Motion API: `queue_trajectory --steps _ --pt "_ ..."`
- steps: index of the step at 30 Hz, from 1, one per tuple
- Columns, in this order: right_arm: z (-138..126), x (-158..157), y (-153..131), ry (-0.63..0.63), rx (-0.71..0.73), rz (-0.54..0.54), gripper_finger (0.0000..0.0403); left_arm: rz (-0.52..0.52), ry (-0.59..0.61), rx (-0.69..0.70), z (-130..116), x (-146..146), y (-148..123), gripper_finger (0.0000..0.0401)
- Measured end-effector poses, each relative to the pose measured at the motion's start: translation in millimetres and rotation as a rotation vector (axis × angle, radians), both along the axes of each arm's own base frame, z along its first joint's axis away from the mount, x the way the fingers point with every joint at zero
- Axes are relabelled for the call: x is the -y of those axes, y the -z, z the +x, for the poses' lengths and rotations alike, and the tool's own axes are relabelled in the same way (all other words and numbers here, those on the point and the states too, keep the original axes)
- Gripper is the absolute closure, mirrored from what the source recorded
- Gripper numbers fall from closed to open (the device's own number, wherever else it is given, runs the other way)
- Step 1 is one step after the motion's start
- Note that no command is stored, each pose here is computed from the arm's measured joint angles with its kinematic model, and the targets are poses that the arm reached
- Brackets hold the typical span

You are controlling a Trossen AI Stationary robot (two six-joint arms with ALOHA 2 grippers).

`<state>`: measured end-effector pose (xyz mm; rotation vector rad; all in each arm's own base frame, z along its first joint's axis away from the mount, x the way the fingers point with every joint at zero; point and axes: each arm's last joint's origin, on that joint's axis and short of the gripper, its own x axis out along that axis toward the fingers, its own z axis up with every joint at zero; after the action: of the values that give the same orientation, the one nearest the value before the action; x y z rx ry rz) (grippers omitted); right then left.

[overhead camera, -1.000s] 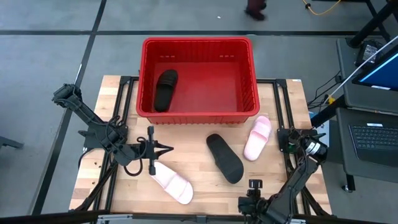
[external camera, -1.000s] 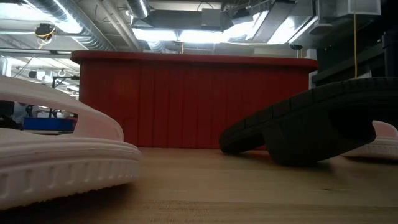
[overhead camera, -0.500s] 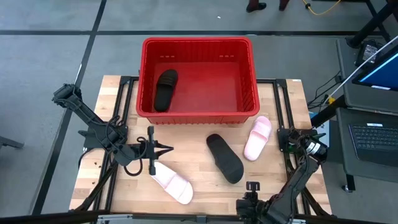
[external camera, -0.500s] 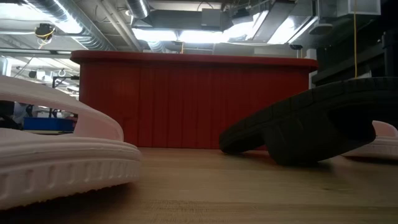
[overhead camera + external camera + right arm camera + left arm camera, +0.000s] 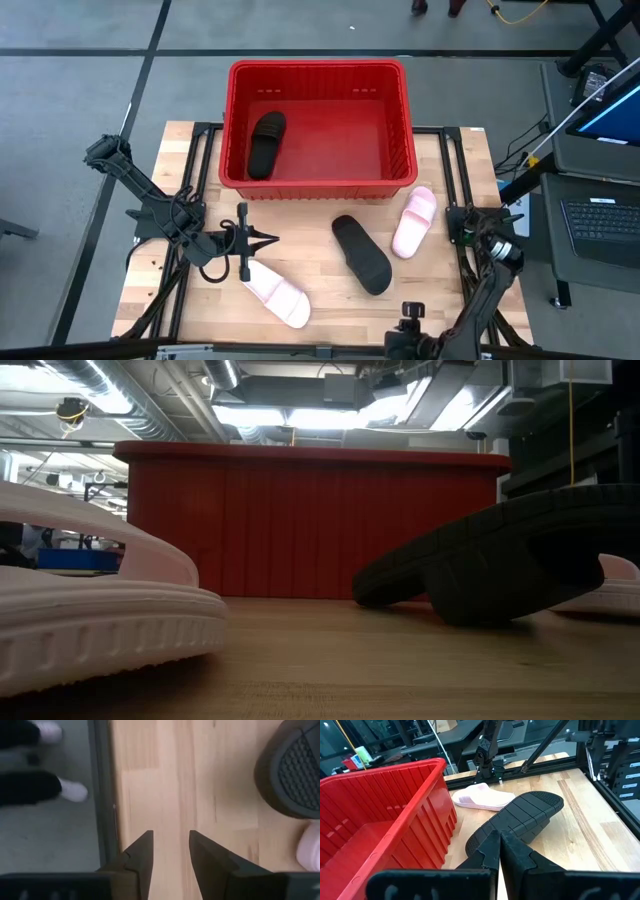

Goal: Pick and place slides into bin
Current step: Put the black slide into the red container

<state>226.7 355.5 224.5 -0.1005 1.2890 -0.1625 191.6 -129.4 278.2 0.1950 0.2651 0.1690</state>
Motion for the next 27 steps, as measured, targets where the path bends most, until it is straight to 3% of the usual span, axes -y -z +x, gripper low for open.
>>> queue_trajectory --steps 4,10,27 --pt "4 -13 -7 -0.006 -0.048 -0.089 0.0286 0.0 0.0 0.0 0 0 0 0.0396" --pt "5 -31 4 -0.073 0.096 -0.2 0.0287 0.001 0.0 0.0 0 0 0 0.0399" --pt "34 -16 13 -0.171 0.039 -0.274 0.0288 -0.025 0.088 -0.023 0 3 1 0.0399"
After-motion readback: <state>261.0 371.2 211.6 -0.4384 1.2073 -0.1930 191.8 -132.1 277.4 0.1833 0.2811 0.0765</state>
